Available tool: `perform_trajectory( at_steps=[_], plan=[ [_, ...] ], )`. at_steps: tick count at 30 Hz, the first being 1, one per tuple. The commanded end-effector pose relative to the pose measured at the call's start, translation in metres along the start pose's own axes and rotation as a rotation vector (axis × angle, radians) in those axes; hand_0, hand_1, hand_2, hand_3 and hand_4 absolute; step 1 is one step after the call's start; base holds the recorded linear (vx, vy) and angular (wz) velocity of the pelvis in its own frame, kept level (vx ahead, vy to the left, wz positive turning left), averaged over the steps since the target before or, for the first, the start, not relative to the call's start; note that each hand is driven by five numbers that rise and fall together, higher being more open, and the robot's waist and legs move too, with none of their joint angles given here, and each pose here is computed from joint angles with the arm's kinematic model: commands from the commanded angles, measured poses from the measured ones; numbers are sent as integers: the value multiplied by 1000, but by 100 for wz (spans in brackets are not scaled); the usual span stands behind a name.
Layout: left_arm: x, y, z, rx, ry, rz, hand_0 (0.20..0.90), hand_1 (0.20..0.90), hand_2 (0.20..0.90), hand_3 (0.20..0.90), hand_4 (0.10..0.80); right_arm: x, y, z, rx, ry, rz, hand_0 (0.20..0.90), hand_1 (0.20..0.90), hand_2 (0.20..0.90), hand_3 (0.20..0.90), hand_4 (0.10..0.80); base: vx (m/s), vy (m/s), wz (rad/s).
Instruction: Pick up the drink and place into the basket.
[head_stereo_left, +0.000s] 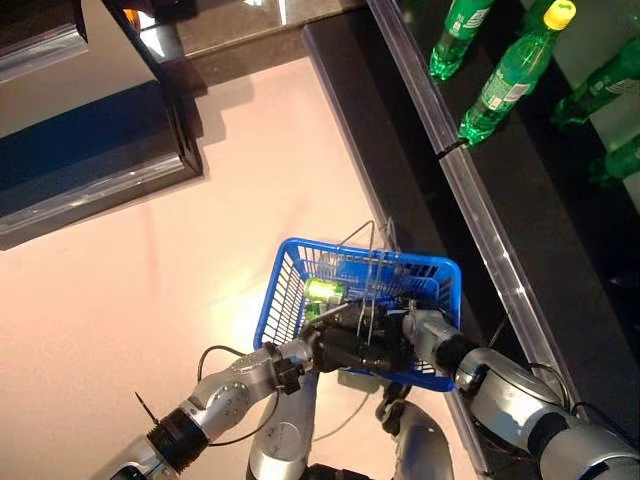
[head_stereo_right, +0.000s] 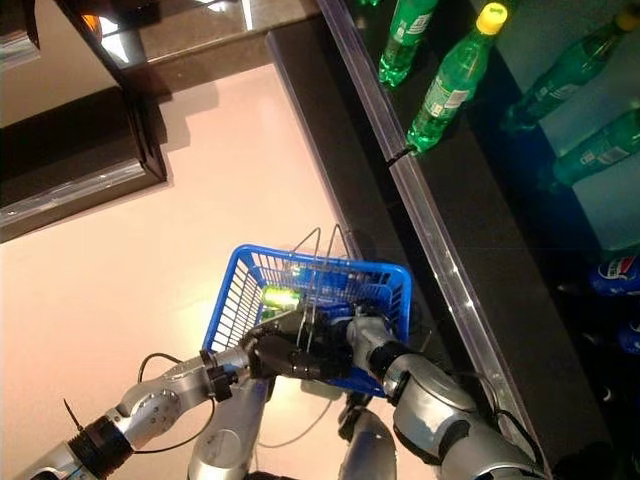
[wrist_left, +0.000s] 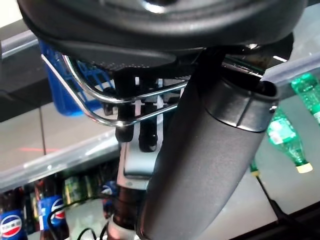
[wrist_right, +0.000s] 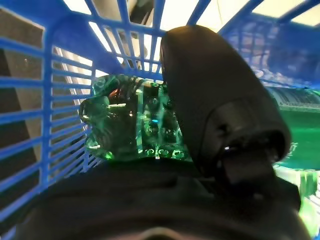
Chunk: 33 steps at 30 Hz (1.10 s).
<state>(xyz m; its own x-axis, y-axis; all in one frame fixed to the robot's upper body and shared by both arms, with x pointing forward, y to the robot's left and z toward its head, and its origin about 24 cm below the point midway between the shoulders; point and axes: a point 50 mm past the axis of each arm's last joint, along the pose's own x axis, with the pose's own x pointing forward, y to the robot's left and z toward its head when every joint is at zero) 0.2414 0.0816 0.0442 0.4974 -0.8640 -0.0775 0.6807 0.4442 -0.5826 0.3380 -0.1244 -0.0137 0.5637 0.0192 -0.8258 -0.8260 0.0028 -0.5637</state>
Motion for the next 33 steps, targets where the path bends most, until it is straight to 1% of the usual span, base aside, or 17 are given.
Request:
perform_trajectory(
  at_steps=[1,6,7,8,9,20,24,29,33],
  plan=[
    [17,-166,88,181,-529,-987,300,300,300,200,100,-10,-29,8,-71,19,-20,300,300,300,200,100,-41,61,0],
    [19,-171,89,181,-544,-999,300,300,300,200,100,-8,-27,0,-48,42,-39,300,300,300,200,100,-22,45,2],
    [19,-172,90,182,-548,-1000,300,300,300,200,100,-8,-28,-1,-49,45,-50,460,460,460,387,287,-16,40,3],
    [19,-173,90,184,-552,-1000,300,300,300,200,100,-8,-29,-3,-51,48,-71,865,865,865,859,759,-19,42,2],
    [19,-173,90,184,-556,-1000,300,300,300,200,100,-8,-31,-4,-47,47,-85,900,900,900,900,800,-22,45,1],
    [19,-174,95,194,-596,-982,300,300,300,200,100,-19,-59,-9,62,-16,-275,900,900,900,900,800,-10,35,-2],
    [18,-170,98,192,-612,-962,300,300,300,200,100,-28,-75,-12,129,-62,-376,900,900,900,900,800,5,41,-4],
    [10,-160,103,194,-637,-932,300,300,300,200,100,-45,-94,-13,187,-125,-508,900,900,900,900,800,9,38,-7],
    [5,-150,105,197,-664,-894,300,300,300,200,100,-65,-105,-8,216,-174,-609,900,900,900,900,800,16,30,-9]
  ],
)
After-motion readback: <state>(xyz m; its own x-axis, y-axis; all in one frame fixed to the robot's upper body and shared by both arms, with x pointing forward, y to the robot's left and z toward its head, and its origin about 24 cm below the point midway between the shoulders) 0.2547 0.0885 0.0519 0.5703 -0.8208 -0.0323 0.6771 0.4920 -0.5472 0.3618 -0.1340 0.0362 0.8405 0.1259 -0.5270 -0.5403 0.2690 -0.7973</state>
